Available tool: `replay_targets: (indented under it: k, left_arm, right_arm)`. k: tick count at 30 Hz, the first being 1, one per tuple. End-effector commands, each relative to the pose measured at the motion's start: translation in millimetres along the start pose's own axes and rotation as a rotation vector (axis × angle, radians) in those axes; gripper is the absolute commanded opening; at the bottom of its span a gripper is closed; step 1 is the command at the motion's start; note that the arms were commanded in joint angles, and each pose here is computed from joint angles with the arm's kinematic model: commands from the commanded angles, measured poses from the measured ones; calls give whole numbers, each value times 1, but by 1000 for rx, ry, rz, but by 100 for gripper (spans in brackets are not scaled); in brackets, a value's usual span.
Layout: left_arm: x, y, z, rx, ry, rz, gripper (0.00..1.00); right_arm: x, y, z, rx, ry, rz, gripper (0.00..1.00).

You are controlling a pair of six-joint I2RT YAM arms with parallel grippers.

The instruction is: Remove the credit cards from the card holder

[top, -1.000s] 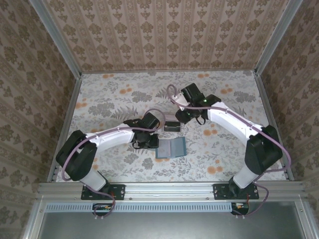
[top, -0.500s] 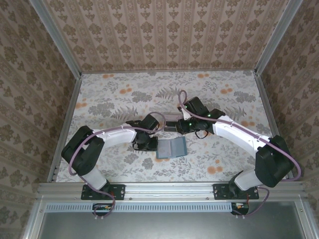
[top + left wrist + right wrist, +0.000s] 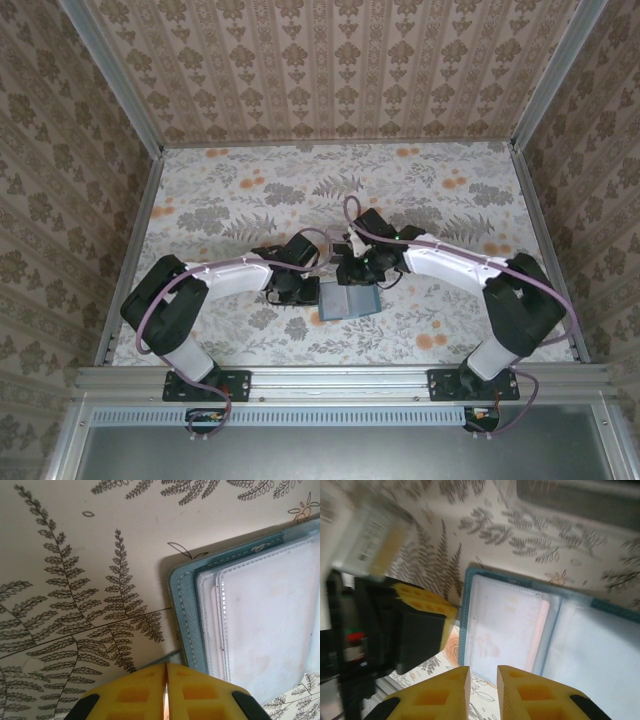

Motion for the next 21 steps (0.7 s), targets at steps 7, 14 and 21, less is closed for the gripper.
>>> replay_targets:
  k: [7,14,21]
  left_arm:
    - [5,14,-19,-37,43,8,11]
    - [5,16,-21,-40,44,-5,10]
    - [6,18,-22,-41,49,-9,10]
  right_arm:
    - [37,18,0,42,61,57,21]
    - [59,17,-3,70,98,74,20]
    - [69,5,-7,96,114,-2,23]
Point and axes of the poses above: each hand's point on the last joint's axis, 136 mm out from that joint toward the fingers, its own x axis out along the fingers, its own y axis along the line the jaws close on, z = x × y, the point moved 8 cm from there along -x, back along the fingers, and after that the axes turned 2 degrees about -x, right-handed, at the moved point
